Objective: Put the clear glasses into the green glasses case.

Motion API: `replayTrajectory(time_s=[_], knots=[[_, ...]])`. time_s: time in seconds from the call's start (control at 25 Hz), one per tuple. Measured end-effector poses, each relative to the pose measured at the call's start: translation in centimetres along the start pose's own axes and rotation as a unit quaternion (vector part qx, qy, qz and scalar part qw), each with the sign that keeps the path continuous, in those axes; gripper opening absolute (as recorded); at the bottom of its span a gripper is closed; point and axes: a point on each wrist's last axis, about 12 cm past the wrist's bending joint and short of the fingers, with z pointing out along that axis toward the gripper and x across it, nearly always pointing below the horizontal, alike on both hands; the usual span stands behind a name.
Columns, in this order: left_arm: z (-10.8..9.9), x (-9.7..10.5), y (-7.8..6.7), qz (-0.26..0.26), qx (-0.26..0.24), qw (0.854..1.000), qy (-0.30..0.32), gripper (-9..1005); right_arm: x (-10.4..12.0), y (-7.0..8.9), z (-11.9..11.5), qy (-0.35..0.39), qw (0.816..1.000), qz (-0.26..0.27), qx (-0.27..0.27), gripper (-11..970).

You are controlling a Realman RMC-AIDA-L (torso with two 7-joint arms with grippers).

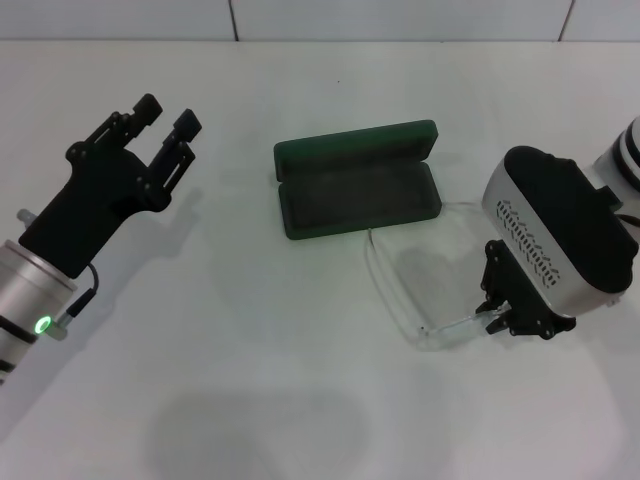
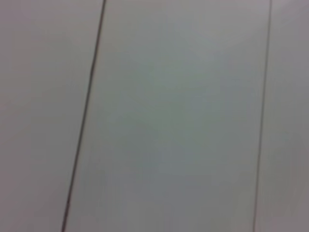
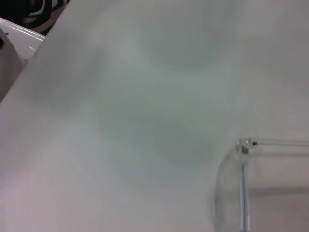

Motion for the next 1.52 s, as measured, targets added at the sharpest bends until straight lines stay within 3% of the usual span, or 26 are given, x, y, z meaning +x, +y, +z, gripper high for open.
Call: replayTrajectory(time_s=[0.36, 0.48, 0.52, 0.64, 0.92, 1.08, 1.16, 1.36, 1.52], knots=[[-0.7, 1.1, -2.2, 0.022, -0.036, 0.999, -0.024, 593, 0.8, 0.8, -1.0, -0.068, 0.997, 0.017, 0.023, 115], [-1.5, 0.9, -2.2, 0.026, -0.044, 0.998, -0.039, 596, 1.5, 1.3, -1.7, -0.097, 0.994, 0.024, 0.035, 115], [-1.8, 0.8, -2.2, 0.027, -0.046, 0.998, -0.045, 597, 2.7, 2.0, -2.7, -0.147, 0.986, 0.039, 0.061, 115], [-2.8, 0.1, -1.9, 0.028, -0.061, 0.995, -0.074, 600, 3.9, 2.8, -3.1, -0.196, 0.975, 0.053, 0.089, 115], [-3.6, 0.3, -1.3, -0.01, -0.141, 0.985, -0.097, 607, 5.9, 6.3, -1.5, -0.325, 0.93, 0.042, 0.166, 115], [-3.4, 0.3, -1.4, -0.034, -0.169, 0.979, -0.112, 611, 6.4, 8.1, -0.6, -0.388, 0.891, 0.031, 0.234, 116], [-3.2, 0.2, -1.3, -0.037, -0.172, 0.977, -0.117, 613, 6.5, 8.5, -0.1, -0.408, 0.875, 0.033, 0.259, 116], [-3.4, 0.3, -0.5, -0.005, -0.201, 0.974, -0.105, 725, 6.3, 8.8, 1.3, -0.449, 0.842, 0.041, 0.297, 116], [-3.7, 0.5, -0.5, -0.059, -0.204, 0.971, -0.108, 815, 6.3, 8.4, 1.6, -0.473, 0.814, 0.067, 0.329, 116]])
